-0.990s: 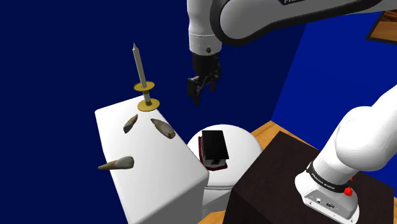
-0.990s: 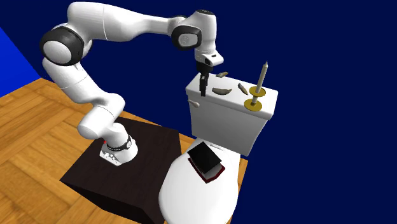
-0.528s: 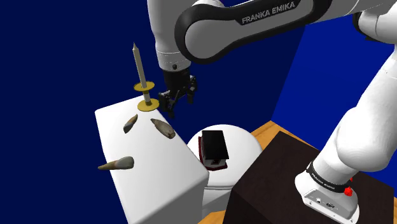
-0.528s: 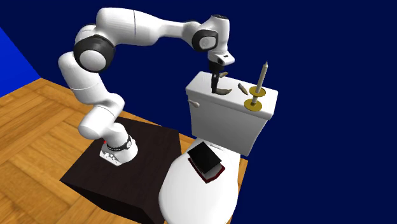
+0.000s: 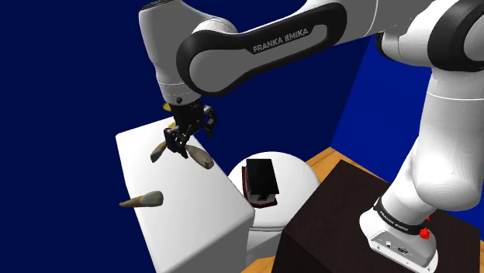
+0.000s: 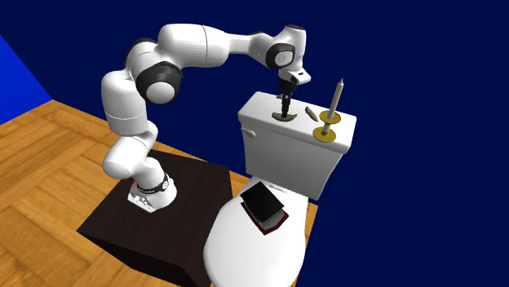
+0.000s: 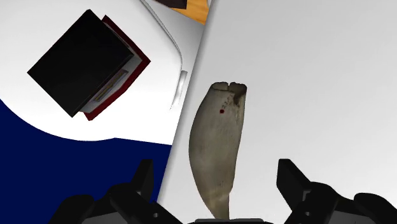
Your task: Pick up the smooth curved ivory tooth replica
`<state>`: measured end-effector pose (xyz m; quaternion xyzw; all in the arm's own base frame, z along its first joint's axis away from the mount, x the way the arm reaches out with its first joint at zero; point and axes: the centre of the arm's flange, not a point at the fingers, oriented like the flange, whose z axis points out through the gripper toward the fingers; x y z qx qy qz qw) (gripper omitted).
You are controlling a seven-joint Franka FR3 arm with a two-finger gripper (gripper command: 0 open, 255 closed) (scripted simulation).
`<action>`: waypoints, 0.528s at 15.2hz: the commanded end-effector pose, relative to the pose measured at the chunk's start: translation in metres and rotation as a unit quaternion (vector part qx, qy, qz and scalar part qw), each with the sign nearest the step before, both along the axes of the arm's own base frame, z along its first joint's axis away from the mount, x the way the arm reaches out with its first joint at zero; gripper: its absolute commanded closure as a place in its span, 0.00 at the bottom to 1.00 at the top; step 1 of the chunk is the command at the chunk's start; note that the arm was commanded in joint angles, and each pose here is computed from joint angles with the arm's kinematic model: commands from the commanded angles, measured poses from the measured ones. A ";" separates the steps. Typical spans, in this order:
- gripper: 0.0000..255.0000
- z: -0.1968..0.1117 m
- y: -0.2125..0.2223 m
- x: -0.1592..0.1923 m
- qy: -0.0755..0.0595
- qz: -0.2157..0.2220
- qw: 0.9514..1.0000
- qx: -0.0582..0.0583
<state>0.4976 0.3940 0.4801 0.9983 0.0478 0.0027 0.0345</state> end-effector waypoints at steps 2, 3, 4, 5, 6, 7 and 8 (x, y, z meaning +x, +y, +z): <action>0.00 -0.015 0.000 0.001 0.000 0.000 1.000 0.000; 0.00 -0.020 0.000 0.001 0.000 0.000 1.000 0.000; 0.00 -0.026 0.000 0.001 0.000 0.000 1.000 0.000; 0.00 -0.029 0.000 0.001 0.000 0.000 1.000 0.000; 0.00 -0.029 0.000 0.000 0.000 0.000 1.000 0.000; 1.00 -0.029 0.000 0.001 0.000 0.000 1.000 0.000; 1.00 -0.028 0.000 0.001 0.000 0.000 1.000 0.000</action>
